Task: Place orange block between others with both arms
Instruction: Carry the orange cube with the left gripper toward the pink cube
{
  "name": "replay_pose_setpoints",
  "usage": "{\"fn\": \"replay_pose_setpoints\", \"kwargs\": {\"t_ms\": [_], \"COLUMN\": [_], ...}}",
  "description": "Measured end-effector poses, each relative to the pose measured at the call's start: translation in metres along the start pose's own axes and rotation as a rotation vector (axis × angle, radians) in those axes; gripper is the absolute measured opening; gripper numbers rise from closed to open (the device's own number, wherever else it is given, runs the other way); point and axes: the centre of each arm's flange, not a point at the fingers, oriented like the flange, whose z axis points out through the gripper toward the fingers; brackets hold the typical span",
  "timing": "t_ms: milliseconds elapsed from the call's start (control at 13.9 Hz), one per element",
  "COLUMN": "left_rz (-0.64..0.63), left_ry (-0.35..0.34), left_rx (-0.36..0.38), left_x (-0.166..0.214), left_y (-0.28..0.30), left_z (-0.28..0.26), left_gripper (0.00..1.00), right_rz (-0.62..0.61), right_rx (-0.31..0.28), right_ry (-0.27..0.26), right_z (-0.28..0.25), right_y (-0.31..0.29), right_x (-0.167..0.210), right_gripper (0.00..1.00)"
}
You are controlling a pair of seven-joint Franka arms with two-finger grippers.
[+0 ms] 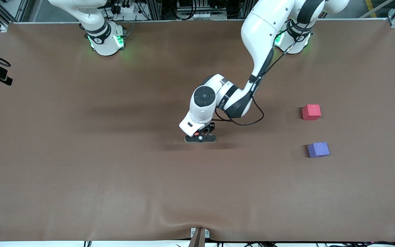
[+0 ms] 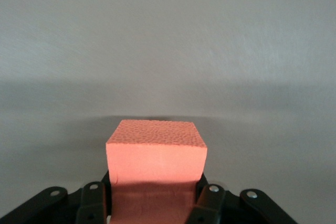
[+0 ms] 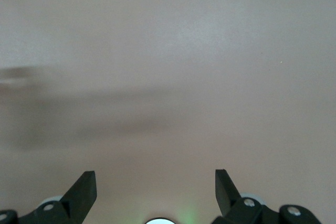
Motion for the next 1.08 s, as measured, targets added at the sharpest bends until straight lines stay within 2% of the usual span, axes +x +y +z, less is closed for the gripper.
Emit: {"fn": "replay_pose_setpoints", "kwargs": {"t_ms": [433, 721, 1082], "left_rz": [-0.12, -0.137, -0.132], "left_ry": [-0.007, -0.001, -0.063], "left_rx": [0.026, 0.075, 0.099], "left_x": [0.042, 0.069, 0.075], "left_y": [-0.094, -0.199, -0.349], "left_z": [-0.054, -0.086, -0.096], "left_gripper": [0.54, 0.54, 0.54], "right_rz": [0.0, 0.0, -0.002], "right_rx": [0.003, 0.009, 0.01], "right_ry": [-0.007, -0.006, -0.001], "right_z": [-0.006, -0.006, -0.009], "right_y": [0.0, -0.001, -0.002], "right_x": [-0.004, -0.004, -0.004], "right_gripper": [1.0, 1.0, 1.0]}}
